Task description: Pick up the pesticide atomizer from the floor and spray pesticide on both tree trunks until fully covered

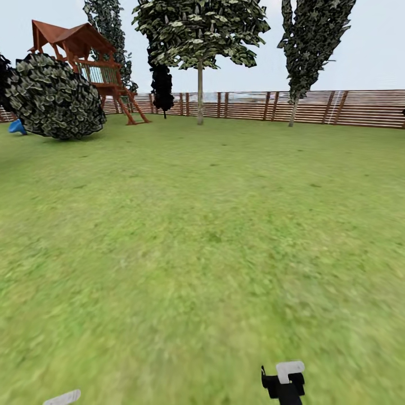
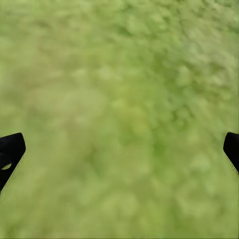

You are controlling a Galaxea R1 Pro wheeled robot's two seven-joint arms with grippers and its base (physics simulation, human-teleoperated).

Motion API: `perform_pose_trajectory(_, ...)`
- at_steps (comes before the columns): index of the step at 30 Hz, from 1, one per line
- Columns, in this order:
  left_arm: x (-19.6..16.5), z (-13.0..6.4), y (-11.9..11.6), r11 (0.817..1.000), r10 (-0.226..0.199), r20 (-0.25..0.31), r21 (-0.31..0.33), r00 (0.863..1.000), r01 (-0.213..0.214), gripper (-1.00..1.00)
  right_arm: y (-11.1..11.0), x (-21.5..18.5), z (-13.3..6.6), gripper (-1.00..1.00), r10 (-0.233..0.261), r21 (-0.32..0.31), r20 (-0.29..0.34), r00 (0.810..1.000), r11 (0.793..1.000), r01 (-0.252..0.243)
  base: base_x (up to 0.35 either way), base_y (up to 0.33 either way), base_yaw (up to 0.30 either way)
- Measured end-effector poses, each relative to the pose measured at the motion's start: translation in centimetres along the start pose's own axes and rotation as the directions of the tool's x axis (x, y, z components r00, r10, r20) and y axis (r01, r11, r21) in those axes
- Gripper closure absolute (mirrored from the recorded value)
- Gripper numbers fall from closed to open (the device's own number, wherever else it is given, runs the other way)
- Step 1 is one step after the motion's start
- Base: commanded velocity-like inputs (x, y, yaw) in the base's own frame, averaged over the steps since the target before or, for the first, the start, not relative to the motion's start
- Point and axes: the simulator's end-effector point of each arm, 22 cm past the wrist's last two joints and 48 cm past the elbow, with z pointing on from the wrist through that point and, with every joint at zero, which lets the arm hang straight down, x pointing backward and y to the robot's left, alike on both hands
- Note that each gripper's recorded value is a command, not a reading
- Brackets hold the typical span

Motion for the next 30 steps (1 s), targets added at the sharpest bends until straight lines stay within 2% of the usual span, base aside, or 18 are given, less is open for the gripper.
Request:
perform_pose_trajectory(21, 0.05, -0.02, 0.05, 1.000, 0.000, 0.000, -0.001, 1.000, 0.000, 1.00, 0.06, -0.07, 0.00, -1.00, 0.002, 0.001, 0.001, 1.000, 1.000, -0.002, 0.336, 0.000, 0.000)
perform_pose_trajectory(30, 0.30, 0.00, 0.08, 1.000, 0.002, -0.006, -0.001, 1.000, -0.002, 1.00, 0.11, 0.20, 0.02, -1.00, 0.002, 0.000, -0.004, 1.000, 1.000, -0.002, 0.337, 0.000, -0.080)
